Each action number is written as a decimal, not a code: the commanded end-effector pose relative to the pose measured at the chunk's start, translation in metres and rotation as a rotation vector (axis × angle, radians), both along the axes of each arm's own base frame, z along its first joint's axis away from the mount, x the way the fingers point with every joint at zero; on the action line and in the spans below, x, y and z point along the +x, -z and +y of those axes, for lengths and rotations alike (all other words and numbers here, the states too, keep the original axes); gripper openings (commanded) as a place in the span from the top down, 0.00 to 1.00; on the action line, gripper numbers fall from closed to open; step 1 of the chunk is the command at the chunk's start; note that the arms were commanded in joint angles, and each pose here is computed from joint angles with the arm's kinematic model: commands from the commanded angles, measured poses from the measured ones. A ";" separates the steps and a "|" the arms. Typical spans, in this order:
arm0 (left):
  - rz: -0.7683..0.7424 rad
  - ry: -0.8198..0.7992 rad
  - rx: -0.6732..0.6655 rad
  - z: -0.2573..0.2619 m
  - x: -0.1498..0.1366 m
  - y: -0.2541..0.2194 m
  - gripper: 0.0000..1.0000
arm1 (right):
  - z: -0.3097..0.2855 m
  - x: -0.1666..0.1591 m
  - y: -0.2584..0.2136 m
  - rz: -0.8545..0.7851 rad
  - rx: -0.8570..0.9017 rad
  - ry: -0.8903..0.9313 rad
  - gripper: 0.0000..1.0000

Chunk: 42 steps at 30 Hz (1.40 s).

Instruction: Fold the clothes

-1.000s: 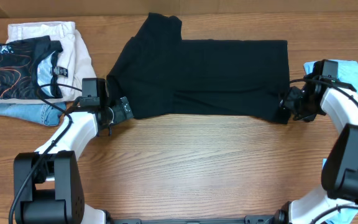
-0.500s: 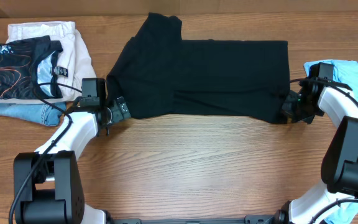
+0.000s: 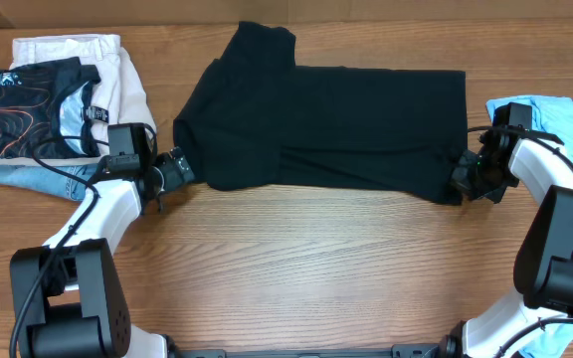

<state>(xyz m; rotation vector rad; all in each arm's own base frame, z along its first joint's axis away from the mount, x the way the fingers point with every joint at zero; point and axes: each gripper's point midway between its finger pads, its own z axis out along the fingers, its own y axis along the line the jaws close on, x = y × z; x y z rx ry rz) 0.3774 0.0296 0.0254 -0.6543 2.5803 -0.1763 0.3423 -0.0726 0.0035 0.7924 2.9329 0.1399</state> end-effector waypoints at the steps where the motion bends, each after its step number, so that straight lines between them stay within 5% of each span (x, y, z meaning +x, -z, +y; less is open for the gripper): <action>1: -0.070 0.083 -0.079 -0.018 0.014 -0.014 0.00 | -0.005 0.001 -0.001 -0.002 -0.029 0.003 0.96; 6: -0.114 0.108 -0.115 -0.026 0.022 -0.020 0.01 | -0.005 0.001 -0.001 -0.003 -0.026 0.002 0.96; 10: -0.051 0.096 -0.109 -0.024 0.010 -0.010 0.13 | -0.004 0.000 -0.001 0.004 -0.025 0.002 0.96; 17: 0.022 0.092 -0.122 -0.025 0.003 0.018 0.08 | -0.003 -0.003 -0.001 0.015 -0.021 0.002 0.96; 21: 0.052 0.093 -0.129 -0.026 -0.001 0.029 0.32 | -0.002 -0.006 -0.001 0.029 -0.018 0.002 0.96; 24: 0.081 0.084 -0.123 -0.024 -0.006 0.033 0.83 | -0.002 -0.009 0.000 0.040 -0.015 0.002 0.96; 26: 0.106 0.075 -0.110 -0.021 -0.012 0.035 0.96 | -0.001 -0.013 0.000 0.055 -0.011 0.006 0.96; 42: 0.459 -0.222 -0.024 0.055 -0.113 0.036 0.96 | -0.001 -0.074 -0.005 0.298 0.056 0.135 0.96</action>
